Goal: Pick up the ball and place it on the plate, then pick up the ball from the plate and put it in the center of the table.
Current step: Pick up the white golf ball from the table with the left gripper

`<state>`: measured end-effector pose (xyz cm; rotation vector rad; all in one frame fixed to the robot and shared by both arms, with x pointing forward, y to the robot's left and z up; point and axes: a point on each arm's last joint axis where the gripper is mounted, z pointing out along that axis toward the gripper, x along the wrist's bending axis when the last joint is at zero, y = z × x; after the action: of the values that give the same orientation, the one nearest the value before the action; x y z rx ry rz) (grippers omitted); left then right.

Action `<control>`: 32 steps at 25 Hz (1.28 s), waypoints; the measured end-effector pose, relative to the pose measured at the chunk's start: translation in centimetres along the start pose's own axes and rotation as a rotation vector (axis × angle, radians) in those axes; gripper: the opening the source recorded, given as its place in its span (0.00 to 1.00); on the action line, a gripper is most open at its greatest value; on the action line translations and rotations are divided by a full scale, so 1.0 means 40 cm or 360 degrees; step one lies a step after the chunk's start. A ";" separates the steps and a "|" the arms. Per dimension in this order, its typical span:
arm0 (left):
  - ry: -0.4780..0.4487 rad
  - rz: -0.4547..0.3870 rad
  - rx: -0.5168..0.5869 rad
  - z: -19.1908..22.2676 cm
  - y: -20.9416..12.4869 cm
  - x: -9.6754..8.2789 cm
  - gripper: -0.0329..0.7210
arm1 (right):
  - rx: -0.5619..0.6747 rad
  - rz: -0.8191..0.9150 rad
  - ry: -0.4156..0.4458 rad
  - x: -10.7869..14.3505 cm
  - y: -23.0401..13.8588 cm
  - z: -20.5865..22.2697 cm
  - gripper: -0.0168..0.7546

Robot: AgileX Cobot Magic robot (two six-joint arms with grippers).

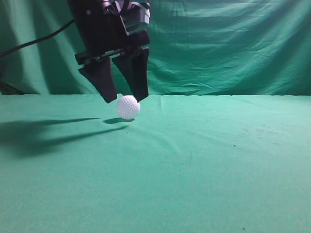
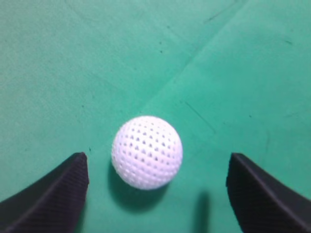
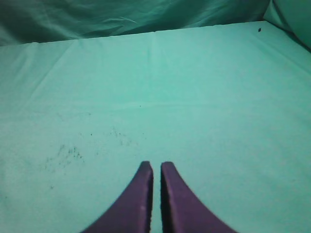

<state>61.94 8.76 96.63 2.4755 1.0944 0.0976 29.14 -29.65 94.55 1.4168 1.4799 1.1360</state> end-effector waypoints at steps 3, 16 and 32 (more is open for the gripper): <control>0.0011 -0.0006 -0.0010 0.019 0.000 0.005 0.81 | 0.0000 0.0000 0.0000 0.000 0.000 0.000 0.08; 0.0010 -0.0039 -0.0021 0.064 0.001 0.015 0.78 | 0.0000 0.0000 0.0000 0.000 0.000 0.000 0.08; 0.0014 0.0038 0.0073 0.040 0.011 0.016 0.45 | 0.0000 0.0000 0.0000 0.000 0.000 0.000 0.08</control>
<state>63.07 8.39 95.28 2.5317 1.0826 0.0915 29.14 -29.65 94.55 1.4168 1.4799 1.1360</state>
